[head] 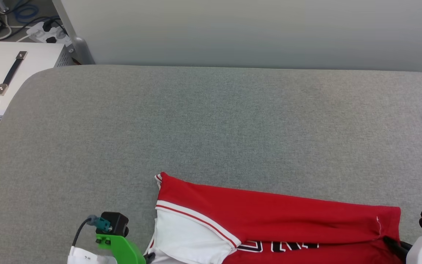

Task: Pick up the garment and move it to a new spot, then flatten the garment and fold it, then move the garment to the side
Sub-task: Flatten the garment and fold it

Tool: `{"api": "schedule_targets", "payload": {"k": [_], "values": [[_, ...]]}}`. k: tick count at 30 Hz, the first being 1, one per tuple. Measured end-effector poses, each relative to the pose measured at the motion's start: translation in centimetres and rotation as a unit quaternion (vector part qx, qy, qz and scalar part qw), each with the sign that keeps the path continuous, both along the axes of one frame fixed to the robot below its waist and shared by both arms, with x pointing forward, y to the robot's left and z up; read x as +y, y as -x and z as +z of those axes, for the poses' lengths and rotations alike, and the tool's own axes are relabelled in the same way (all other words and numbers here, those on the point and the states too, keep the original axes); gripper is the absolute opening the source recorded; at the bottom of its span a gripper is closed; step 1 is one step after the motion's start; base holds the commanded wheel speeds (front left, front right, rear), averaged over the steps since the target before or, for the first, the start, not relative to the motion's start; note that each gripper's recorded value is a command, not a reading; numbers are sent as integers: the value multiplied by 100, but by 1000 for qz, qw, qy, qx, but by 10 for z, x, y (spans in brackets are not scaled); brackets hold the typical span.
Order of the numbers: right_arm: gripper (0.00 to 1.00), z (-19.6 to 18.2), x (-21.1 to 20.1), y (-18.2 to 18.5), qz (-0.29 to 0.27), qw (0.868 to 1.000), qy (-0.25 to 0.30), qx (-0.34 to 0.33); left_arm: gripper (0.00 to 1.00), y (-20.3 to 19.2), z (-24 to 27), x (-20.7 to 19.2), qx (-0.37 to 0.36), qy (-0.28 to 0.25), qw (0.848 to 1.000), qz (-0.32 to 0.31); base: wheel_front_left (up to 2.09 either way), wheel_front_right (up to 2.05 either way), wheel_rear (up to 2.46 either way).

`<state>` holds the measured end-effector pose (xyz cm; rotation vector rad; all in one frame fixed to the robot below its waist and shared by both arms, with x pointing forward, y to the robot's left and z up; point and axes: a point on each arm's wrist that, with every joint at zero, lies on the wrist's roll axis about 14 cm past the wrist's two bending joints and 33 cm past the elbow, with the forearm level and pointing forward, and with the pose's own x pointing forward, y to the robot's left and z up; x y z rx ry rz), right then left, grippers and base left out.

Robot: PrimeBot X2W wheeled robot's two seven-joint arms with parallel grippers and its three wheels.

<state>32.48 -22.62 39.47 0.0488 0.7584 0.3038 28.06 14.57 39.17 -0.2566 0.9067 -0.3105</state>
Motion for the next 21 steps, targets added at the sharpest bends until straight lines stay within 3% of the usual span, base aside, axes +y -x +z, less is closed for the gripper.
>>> {"api": "schedule_targets", "payload": {"k": [1, 2, 3, 4, 14, 21], "values": [[0, -2, 0, 1, 3, 1000, 4, 3, 0, 1, -3, -1, 5, 0, 1000, 0, 0, 0, 0], [0, -4, 0, 2, 4, 1000, 5, 8, 14, 3, -6, -2, 9, -1, 1000, 0, 0, 0, 0], [44, -6, 0, 4, 5, 1000, 6, 14, 100, 4, -8, -2, 14, -1, 1000, -1, 0, 0, 0], [100, -9, 0, 6, 3, 1000, 3, 24, 100, 5, -11, -3, 18, 0, 1000, -1, 0, 0, 0], [100, -4, 0, 10, -4, 1000, -7, 25, 100, -4, -3, -4, -18, 7, 1000, 17, 0, 0, 0], [100, 17, -4, 11, -23, 999, -33, 10, 100, -39, 49, 4, -136, 34, 988, 68, 0, 0, 0]]}}
